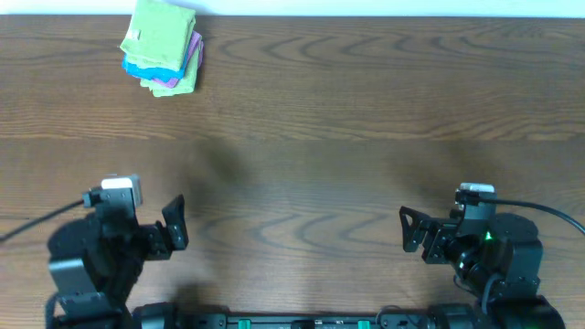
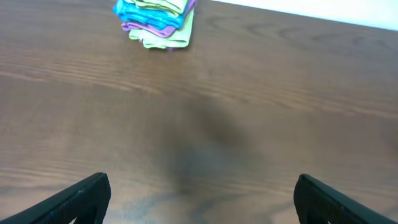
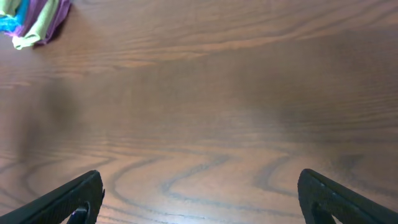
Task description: Fold the cloth
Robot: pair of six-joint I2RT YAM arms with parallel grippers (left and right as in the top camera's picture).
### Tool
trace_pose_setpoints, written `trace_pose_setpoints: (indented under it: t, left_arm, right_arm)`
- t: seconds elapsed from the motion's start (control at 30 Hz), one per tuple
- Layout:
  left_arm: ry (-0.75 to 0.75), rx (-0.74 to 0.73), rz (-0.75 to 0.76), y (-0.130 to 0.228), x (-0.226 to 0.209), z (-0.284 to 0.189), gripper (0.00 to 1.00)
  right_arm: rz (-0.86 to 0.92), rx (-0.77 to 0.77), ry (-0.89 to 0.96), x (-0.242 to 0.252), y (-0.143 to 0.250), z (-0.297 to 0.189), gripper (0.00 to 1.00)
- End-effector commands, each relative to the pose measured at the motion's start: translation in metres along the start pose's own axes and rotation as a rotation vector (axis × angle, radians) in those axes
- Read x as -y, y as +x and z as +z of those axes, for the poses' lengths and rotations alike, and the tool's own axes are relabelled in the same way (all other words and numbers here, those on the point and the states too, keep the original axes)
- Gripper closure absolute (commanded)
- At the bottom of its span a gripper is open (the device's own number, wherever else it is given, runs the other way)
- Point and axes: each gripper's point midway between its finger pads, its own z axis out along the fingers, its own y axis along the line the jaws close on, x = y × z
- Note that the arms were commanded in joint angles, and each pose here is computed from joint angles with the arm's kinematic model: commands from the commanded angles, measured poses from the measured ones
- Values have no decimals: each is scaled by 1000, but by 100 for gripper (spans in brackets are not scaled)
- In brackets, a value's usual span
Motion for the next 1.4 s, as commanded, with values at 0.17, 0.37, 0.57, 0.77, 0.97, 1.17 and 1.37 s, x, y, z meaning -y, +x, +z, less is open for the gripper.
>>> trace_pose_setpoints:
  t: [0.17, 0.37, 0.57, 0.77, 0.97, 1.17, 1.37]
  left_arm:
    - [5, 96, 37, 41, -7, 22, 5]
    - [-6, 118, 40, 66, -13, 36, 5]
    - [-49, 132, 26, 81, -24, 44, 5]
    - [-142, 132, 2, 83, -38, 44, 5]
    - [-170, 95, 11, 93, -43, 46, 5]
    - [-175, 48, 19, 105, -44, 48, 5]
    - [-180, -11, 18, 119, -46, 48, 5]
  right_arm:
    - [13, 5, 7, 2, -1, -1, 1]
    - [13, 5, 7, 2, -1, -1, 1]
    - [13, 5, 7, 2, -1, -1, 1]
    - [13, 5, 7, 2, -1, -1, 1]
    - [13, 5, 7, 2, -1, -1, 1]
    - [13, 5, 7, 2, -1, -1, 1]
    - [13, 5, 7, 2, -1, -1, 1]
